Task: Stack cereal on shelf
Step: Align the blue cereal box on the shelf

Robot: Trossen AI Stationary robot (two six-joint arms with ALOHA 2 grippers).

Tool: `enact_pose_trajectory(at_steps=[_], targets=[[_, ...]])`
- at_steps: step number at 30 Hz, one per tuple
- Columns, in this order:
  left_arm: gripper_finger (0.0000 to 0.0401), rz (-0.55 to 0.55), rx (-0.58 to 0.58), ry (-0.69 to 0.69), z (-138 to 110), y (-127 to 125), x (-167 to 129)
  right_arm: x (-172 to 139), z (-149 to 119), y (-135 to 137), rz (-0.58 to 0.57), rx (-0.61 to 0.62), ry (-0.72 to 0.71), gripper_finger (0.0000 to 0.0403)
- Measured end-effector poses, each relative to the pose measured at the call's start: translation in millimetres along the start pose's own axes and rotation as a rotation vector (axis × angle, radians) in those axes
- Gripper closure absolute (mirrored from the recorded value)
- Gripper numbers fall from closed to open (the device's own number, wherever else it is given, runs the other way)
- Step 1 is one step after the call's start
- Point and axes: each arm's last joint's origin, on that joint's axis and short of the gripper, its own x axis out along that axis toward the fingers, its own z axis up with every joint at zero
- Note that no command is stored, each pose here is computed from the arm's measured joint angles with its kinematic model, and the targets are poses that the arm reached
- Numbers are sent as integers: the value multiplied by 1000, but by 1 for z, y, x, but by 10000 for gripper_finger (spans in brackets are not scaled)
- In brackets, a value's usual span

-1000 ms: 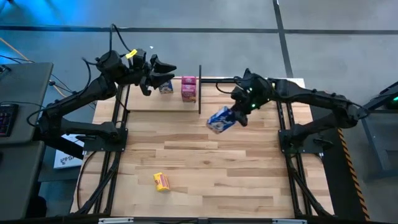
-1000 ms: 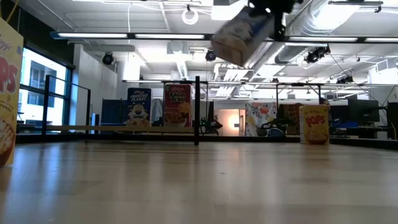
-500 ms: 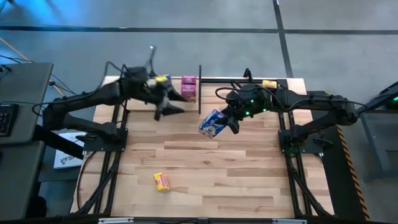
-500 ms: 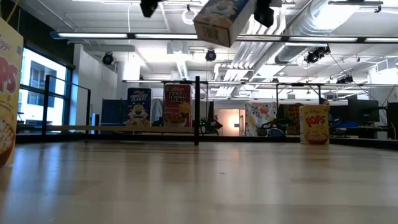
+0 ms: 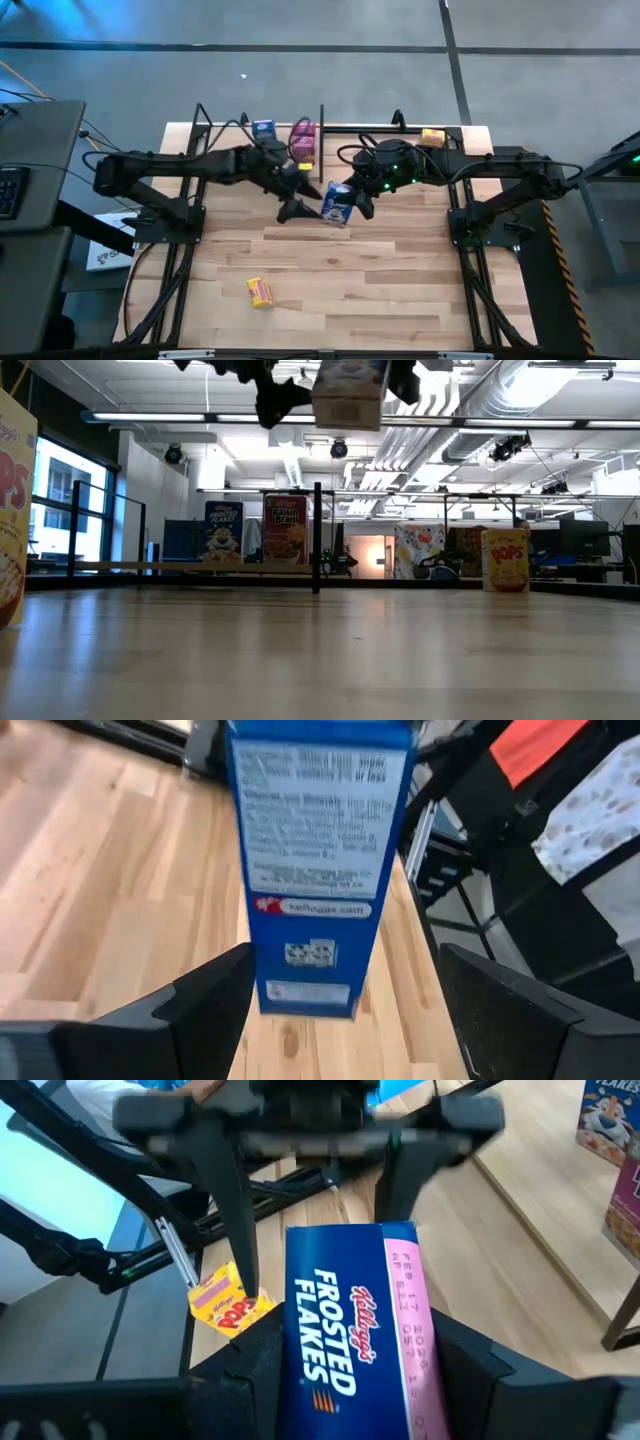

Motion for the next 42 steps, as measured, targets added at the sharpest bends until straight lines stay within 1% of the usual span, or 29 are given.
enact_pose_trajectory(at_steps=[6, 11, 14, 19, 22, 25, 27, 29, 33, 37, 40, 42], targets=[[96, -20, 0, -5, -2, 1, 18, 0, 1, 1, 22, -1, -2, 236], [96, -10, -2, 15, -5, 4, 21, 0, 1, 2, 62, 12, 12, 246], [96, 22, -1, 25, -4, 9, 12, 0, 1, 2, 62, 10, 12, 260], [96, 135, 20, -8, 2, 16, -15, 0, 3, 3, 71, 6, -11, 280], [96, 142, 44, -40, 6, 14, -22, 0, 6, 4, 85, -2, -43, 282], [96, 115, 64, -45, 6, 7, -18, -1, 9, 6, 102, -9, -79, 283], [96, 80, 96, -88, 5, 1, -13, -1, 11, 7, 108, -13, -91, 283], [96, 49, 97, -126, -1, -2, -7, -1, 10, 7, 113, -13, -84, 283], [96, 10, 36, -154, -11, -2, 0, -1, 9, 7, 111, -18, -72, 283], [96, -98, -5, -150, -18, -4, 4, -1, 10, 5, 94, -31, -83, 284], [96, -126, -38, -169, -20, -4, 5, -1, 10, 5, 91, -36, -87, 284], [96, -161, -39, -207, -15, -5, 4, -1, 10, 5, 93, -40, -85, 284]])
